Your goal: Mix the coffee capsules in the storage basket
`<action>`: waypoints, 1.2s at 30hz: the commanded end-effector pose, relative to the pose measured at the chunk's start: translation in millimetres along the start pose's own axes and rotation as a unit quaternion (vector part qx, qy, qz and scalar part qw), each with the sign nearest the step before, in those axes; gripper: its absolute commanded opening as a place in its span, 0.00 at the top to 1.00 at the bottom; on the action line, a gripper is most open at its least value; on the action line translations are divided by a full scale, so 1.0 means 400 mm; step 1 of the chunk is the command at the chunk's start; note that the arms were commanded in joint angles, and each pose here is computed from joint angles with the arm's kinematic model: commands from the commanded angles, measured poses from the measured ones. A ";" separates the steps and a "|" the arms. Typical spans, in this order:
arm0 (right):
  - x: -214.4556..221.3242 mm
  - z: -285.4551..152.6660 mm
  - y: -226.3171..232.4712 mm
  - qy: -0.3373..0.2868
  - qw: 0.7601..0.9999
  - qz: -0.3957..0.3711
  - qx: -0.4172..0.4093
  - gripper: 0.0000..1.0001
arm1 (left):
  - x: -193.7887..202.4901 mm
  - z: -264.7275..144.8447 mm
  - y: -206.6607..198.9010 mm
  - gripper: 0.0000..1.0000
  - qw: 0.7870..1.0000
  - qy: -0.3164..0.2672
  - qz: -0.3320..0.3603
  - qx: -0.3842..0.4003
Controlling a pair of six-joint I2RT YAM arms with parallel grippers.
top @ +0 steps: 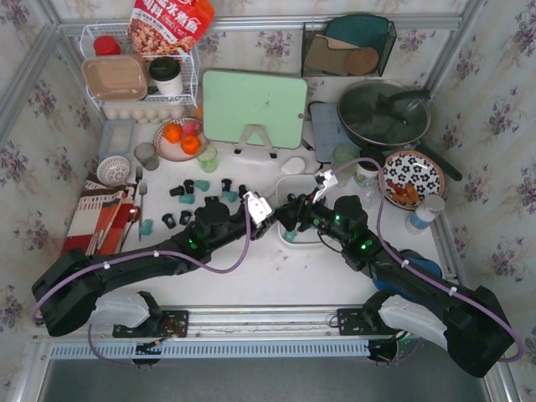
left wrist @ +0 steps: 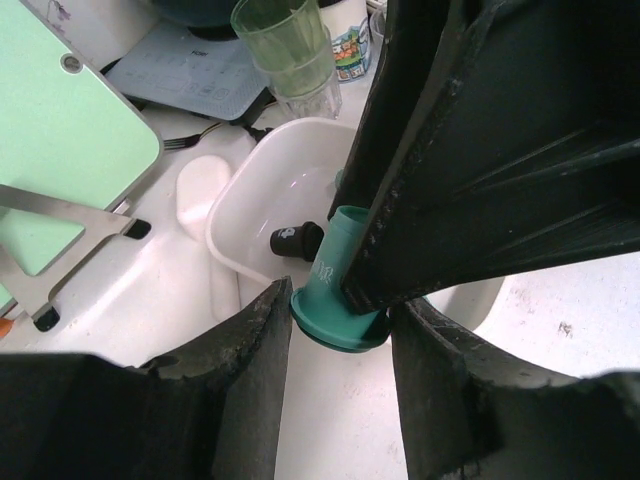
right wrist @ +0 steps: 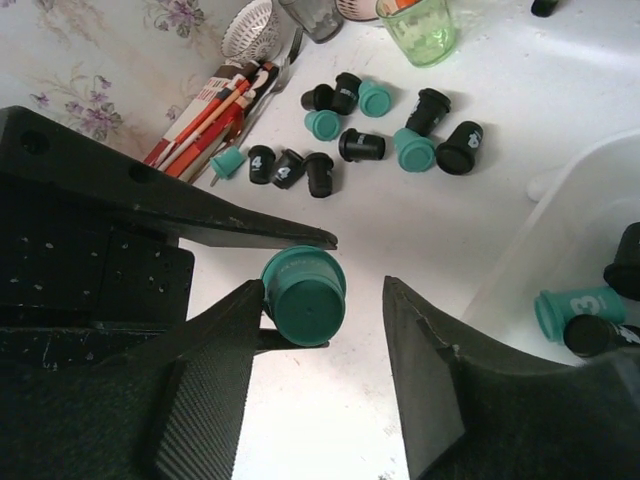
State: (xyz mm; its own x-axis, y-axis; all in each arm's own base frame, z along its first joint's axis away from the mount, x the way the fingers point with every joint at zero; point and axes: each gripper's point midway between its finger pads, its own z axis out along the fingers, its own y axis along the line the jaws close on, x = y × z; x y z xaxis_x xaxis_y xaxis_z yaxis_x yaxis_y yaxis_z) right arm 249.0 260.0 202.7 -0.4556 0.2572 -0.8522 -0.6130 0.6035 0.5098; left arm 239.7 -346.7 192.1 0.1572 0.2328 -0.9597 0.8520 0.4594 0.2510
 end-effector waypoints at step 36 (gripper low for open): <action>0.042 -0.041 -0.292 -0.034 0.961 -0.111 0.252 0.39 | 0.431 -0.349 0.334 0.02 0.760 0.375 -0.312 -0.430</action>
State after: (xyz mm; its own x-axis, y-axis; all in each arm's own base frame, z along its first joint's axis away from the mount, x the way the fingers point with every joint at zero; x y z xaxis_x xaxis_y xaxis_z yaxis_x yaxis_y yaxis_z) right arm 299.2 177.3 117.1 -0.3373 0.1158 -0.9343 -0.2635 0.9411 0.2118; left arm 335.1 -164.5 116.5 -0.5928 0.0977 -0.7994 0.1365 0.9904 0.0198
